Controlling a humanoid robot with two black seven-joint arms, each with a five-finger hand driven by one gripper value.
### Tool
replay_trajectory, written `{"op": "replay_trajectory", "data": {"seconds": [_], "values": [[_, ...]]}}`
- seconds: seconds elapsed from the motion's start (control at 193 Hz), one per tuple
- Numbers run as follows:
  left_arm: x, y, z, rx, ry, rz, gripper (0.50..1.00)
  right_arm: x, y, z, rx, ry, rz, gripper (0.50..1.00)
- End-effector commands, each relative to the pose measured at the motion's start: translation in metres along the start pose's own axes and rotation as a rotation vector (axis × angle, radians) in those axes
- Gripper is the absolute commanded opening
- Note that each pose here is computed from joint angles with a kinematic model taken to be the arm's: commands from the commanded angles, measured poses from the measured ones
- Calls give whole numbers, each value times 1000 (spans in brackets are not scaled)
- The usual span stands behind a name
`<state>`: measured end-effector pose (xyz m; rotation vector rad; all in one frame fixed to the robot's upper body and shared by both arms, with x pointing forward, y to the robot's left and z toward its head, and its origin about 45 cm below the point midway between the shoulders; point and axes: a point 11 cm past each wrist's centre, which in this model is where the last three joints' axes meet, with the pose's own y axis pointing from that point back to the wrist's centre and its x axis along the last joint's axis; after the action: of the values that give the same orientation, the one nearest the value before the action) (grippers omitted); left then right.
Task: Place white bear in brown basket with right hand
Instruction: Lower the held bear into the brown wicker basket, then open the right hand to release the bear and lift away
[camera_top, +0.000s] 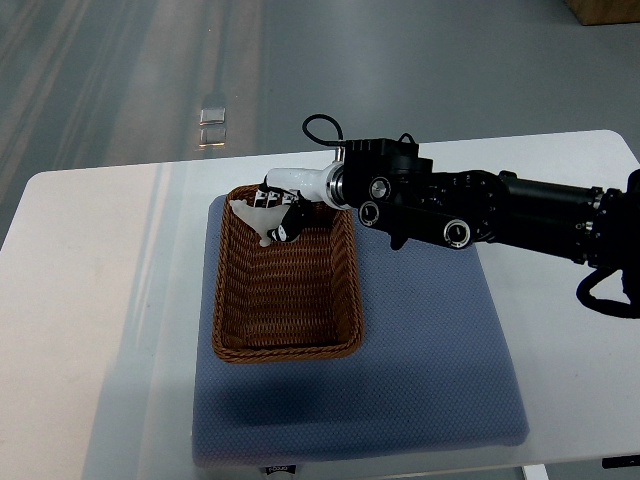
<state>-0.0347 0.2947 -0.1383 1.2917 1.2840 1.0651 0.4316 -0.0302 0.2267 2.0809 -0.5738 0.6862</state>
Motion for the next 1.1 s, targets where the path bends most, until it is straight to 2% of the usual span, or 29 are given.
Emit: {"op": "replay_trajectory", "data": {"seconds": [0.0, 0.243, 0.409, 0.518, 0.575, 0.637, 0.683, 0.797, 0.844, 0.917, 0.953, 1.093], "values": [[0, 0, -1, 1, 0, 0, 1000, -10, -3, 10, -16, -5, -11, 525], [-1, 0, 0, -1, -1, -2, 1000, -26, -6, 21, -27, -38, -20, 535], [0, 0, 0, 0, -1, 0, 1000, -35, -8, 27, -34, -53, -28, 574], [0, 0, -1, 1, 0, 0, 1000, -35, -8, 27, -33, -56, -27, 613], [0, 0, 0, 0, -1, 0, 1000, -34, -8, 27, -32, -60, -26, 674], [0, 0, 0, 1, 1, 0, 1000, -33, -8, 26, -30, -62, -25, 701], [0, 0, -1, 1, 0, 0, 1000, -33, -7, 25, -28, -62, -25, 742], [1, 0, 0, 0, 0, 2, 1000, -31, -7, 24, -28, -61, -22, 758], [0, 0, 0, 1, 1, 1, 1000, -31, -7, 24, -26, -60, -23, 784], [0, 0, 0, 1, 1, 1, 1000, -29, -7, 23, -24, -60, -20, 799], [0, 0, 0, 1, 1, 1, 1000, -28, -7, 22, -21, -59, -19, 825], [0, 0, 0, -1, 1, 1, 1000, -17, -4, 11, 2, -63, -3, 860]]}}
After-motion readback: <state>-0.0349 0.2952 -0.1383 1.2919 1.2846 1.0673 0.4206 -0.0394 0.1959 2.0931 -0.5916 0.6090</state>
